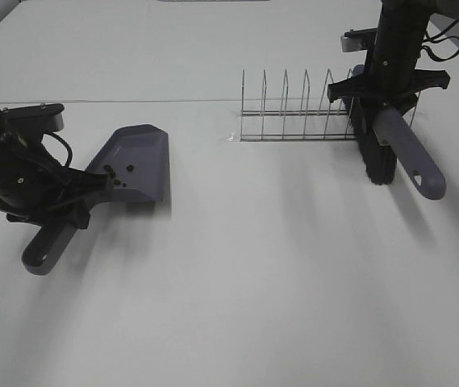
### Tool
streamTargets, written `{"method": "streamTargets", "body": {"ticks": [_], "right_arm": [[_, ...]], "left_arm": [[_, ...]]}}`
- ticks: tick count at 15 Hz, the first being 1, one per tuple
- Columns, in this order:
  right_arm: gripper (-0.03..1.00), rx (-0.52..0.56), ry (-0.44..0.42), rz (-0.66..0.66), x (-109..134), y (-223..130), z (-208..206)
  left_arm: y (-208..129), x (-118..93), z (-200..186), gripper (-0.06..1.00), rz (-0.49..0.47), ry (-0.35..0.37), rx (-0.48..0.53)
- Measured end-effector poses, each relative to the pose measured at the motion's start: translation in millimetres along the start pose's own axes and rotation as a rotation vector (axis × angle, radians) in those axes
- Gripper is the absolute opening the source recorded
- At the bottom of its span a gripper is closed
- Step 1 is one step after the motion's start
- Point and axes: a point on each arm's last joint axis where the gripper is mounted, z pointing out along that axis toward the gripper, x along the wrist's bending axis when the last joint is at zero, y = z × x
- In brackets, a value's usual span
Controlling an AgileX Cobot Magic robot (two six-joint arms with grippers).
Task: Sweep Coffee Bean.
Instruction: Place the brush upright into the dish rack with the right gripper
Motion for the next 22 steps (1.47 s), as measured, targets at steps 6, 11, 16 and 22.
{"method": "streamTargets", "body": {"ticks": [6,11,16,22], "right_arm": [[0.34,-0.007,0.004,0.022,1,3,6],[0.34,-0.052,0.010,0.033,1,11,-1],[0.49,-0.060,-0.012,0.034,-2,12,-1],[0.84,-0.101,-0.026,0.043,-10,14,-21]], "left_arm": [[0,0,0,0.35,0.000,0.000,0.000],[0,0,0,0.35,0.000,0.000,0.002],[0,0,0,0.35,0.003,0.000,0.002],[3,-16,-13,0.35,0.062,-0.038,-0.080]]}}
